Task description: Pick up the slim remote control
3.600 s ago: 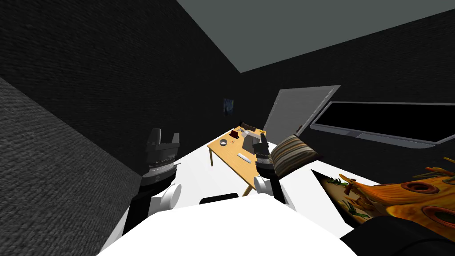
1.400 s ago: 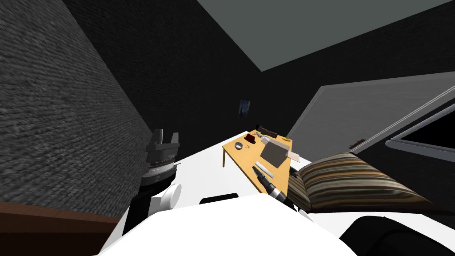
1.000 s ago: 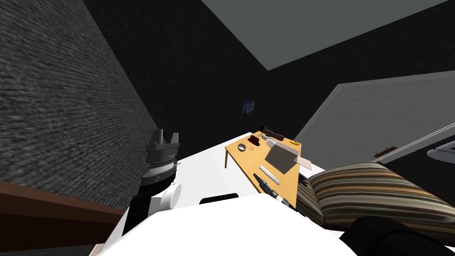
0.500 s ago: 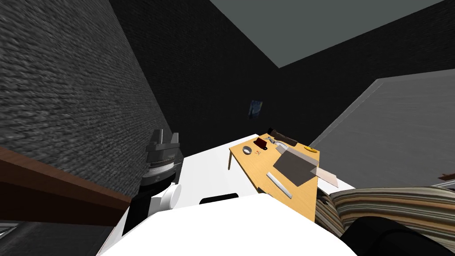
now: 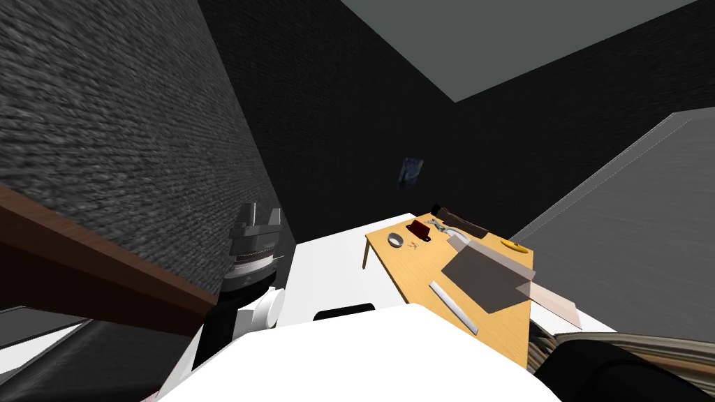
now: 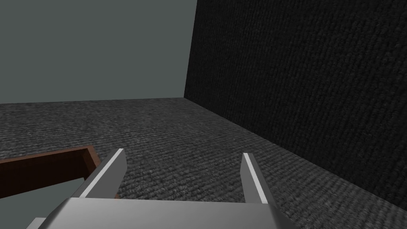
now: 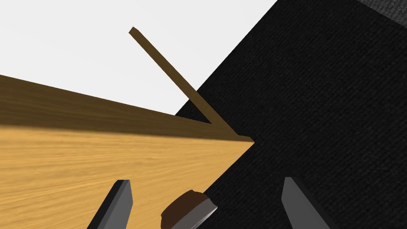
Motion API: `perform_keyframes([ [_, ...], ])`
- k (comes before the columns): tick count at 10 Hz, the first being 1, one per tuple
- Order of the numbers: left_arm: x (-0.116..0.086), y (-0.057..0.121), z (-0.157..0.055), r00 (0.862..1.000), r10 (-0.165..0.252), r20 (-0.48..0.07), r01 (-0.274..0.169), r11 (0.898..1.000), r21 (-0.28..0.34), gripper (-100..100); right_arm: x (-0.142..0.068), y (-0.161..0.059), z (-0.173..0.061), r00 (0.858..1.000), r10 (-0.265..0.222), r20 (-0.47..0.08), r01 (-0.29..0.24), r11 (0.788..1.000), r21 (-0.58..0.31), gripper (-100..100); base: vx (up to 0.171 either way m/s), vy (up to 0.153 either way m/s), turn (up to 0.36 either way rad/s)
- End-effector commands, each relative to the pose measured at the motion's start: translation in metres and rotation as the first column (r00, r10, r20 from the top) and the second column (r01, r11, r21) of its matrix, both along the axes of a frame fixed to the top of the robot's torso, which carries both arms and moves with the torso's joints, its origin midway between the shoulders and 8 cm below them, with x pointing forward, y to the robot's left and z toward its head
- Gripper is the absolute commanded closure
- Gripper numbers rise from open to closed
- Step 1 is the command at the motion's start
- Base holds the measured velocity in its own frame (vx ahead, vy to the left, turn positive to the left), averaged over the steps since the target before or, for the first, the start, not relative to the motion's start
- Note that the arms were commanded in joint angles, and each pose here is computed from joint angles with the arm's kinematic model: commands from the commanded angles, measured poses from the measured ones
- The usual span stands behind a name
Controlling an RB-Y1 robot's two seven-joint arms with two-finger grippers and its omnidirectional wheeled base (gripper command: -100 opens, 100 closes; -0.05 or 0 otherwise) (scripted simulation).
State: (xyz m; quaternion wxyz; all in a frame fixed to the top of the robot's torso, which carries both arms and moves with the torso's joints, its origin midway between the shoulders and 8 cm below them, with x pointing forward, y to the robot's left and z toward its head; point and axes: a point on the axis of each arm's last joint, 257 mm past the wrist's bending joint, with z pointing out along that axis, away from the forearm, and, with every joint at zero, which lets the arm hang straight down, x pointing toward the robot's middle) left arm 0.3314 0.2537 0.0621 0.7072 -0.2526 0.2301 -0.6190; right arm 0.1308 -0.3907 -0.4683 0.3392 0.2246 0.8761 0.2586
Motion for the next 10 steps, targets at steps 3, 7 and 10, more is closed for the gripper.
perform_keyframes([
  [3,0.0,0.0,0.0,1.0,0.0,0.0,0.0,1.0,0.0,0,-0.043,-0.026,-0.023,0.995,0.017,-0.102,-0.024,0.997,-0.069,-100,0.021,-0.001,0.135],
  [7,0.0,0.0,0.0,1.0,0.0,0.0,0.0,1.0,0.0,0,-0.074,-0.047,-0.034,0.984,0.036,-0.177,-0.057,0.991,-0.118,-100,0.021,0.0,0.073],
  [10,0.0,0.0,0.0,1.0,0.0,0.0,0.0,1.0,0.0,0,-0.128,-0.081,-0.047,0.95,0.075,-0.304,-0.139,0.971,-0.195,-100,0.031,-0.003,0.186],
])
